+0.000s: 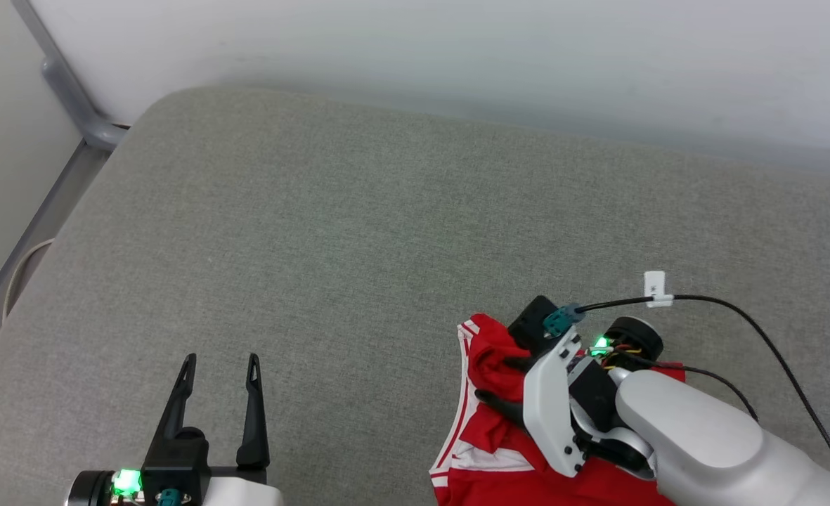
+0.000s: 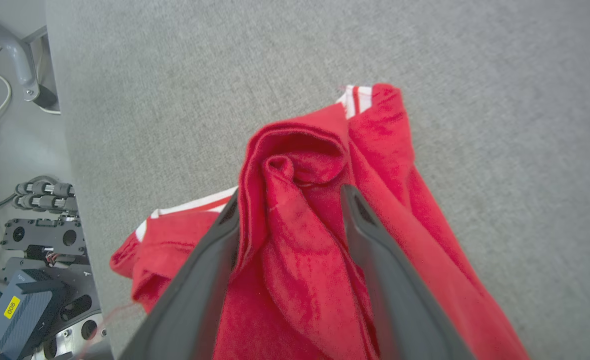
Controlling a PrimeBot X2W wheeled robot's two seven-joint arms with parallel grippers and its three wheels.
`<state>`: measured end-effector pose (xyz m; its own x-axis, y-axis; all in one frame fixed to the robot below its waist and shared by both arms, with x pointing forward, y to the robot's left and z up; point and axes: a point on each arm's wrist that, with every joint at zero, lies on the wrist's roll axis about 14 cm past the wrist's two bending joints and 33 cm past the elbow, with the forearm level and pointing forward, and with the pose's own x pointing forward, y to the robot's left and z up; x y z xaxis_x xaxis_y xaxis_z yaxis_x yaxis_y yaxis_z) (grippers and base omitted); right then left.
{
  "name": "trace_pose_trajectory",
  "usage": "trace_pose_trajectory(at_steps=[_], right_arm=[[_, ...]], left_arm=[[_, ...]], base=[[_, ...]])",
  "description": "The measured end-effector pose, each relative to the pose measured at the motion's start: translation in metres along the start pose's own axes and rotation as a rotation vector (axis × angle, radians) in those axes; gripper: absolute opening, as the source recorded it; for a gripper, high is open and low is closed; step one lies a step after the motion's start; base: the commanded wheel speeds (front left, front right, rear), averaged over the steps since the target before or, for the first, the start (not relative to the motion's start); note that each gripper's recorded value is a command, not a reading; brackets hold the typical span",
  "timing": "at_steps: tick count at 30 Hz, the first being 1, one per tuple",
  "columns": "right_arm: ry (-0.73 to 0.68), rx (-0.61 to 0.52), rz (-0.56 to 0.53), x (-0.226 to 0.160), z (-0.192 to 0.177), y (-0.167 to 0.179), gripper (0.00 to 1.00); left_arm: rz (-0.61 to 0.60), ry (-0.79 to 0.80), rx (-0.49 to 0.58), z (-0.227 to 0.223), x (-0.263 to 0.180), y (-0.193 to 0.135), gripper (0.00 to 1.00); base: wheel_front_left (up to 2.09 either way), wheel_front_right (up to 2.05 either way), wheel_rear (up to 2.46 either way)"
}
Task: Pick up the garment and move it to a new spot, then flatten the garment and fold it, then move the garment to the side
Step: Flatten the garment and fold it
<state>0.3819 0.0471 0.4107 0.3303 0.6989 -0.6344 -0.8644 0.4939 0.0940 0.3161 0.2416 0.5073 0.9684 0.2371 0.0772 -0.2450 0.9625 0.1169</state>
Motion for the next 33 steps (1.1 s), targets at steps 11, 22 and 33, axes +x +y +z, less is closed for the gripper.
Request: trace_pose_trajectory(at_steps=[11, 22, 33], right_arm=[[-0.432, -0.022, -0.264, -0.081, 0.041, -0.060, 1.00], [-0.755, -0.002, -0.711, -0.193, 0.030, -0.111, 1.00], [-0.889, 0.122, -0.918, -0.237, -0.001, -0.082, 1.00]], left_arm=[[-0.052, -0.034, -0.005, 0.008, -0.004, -0.011, 1.00], [-0.126, -0.068, -0.010, 0.017, -0.005, -0.031, 1.00], [-0.165, -0.096, -0.013, 0.025, -0.005, -0.042, 1.00]], base=[[0.00, 0.00, 0.00], [0.00, 0.00, 0.00], [0.00, 0.00, 0.00]])
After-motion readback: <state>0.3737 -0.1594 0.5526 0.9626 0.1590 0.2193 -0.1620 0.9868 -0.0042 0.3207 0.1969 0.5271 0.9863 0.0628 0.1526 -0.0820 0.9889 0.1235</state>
